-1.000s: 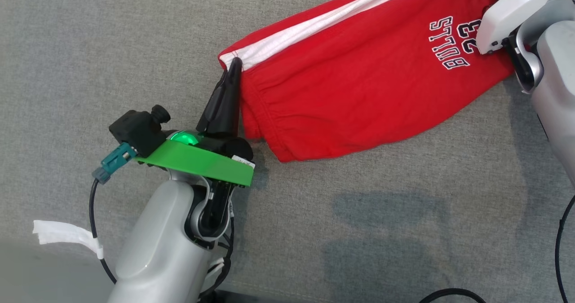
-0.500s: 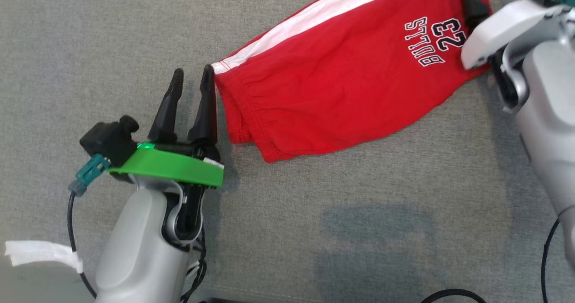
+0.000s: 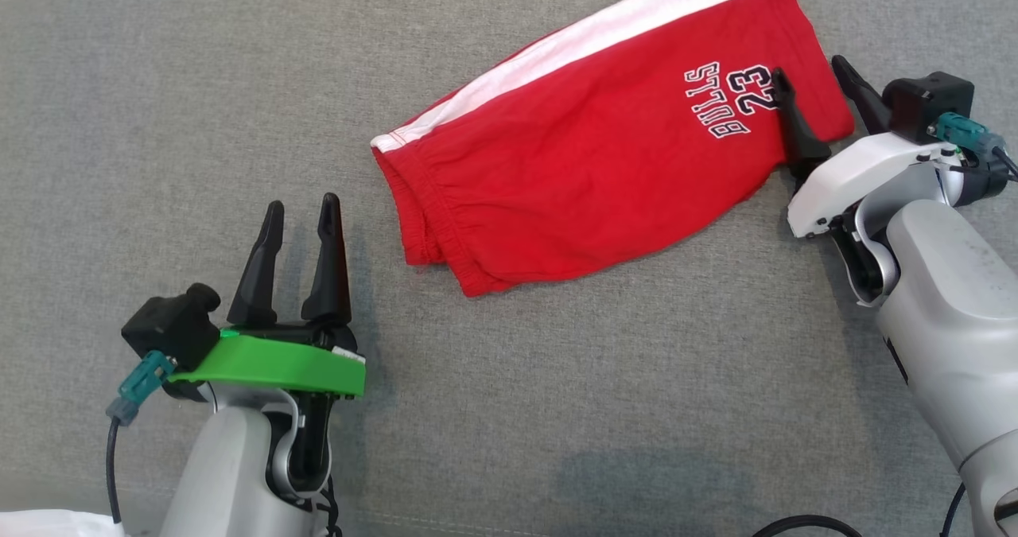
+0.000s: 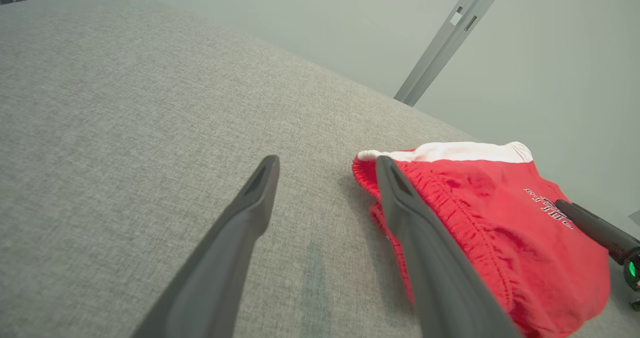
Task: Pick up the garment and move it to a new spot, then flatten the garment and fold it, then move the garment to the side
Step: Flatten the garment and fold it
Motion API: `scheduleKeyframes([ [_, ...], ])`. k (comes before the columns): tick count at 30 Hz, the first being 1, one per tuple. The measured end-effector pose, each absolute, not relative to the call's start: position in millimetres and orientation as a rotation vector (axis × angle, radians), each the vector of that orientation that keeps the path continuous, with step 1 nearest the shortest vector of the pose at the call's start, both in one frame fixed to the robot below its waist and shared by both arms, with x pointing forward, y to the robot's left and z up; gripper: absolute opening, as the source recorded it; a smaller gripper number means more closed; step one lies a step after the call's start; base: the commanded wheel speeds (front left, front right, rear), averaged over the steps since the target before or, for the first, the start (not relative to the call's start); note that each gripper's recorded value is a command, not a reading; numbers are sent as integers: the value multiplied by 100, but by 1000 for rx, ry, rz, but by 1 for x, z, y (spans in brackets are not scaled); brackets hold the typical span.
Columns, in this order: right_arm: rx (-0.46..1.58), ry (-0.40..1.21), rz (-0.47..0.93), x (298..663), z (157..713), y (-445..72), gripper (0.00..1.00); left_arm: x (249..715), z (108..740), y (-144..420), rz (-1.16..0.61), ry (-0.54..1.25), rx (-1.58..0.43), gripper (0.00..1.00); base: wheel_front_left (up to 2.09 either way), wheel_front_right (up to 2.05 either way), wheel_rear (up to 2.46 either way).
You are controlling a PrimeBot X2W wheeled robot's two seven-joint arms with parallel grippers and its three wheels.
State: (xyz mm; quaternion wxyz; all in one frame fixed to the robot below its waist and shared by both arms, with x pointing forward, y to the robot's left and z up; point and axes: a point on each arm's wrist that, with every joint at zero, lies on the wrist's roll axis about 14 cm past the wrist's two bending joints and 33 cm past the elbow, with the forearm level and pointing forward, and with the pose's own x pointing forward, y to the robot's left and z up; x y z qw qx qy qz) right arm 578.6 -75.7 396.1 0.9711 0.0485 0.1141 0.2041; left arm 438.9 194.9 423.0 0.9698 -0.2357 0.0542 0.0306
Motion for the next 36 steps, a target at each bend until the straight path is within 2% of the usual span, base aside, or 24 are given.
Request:
scheduleKeyframes([
  [9, 139, 318, 385, 569, 377, -67, 100, 428, 426, 201, 86, 105, -488, 100, 0, 0, 0],
  [10, 146, 323, 389, 567, 377, -64, 84, 428, 427, 201, 85, 104, -483, 100, 0, 0, 0],
  [12, 169, 335, 389, 563, 377, -59, 0, 427, 429, 200, 78, 101, -473, 100, 0, 0, 0],
  [21, 286, 308, 291, 548, 394, -82, 0, 419, 437, 196, 63, 87, -469, 100, 0, 0, 0],
  [29, 407, 279, 172, 505, 403, -108, 0, 400, 443, 192, 61, 83, -471, 100, 0, 0, 0],
  [36, 421, 242, 69, 470, 412, -143, 0, 388, 449, 181, 30, 75, -481, 100, 0, 0, 0],
])
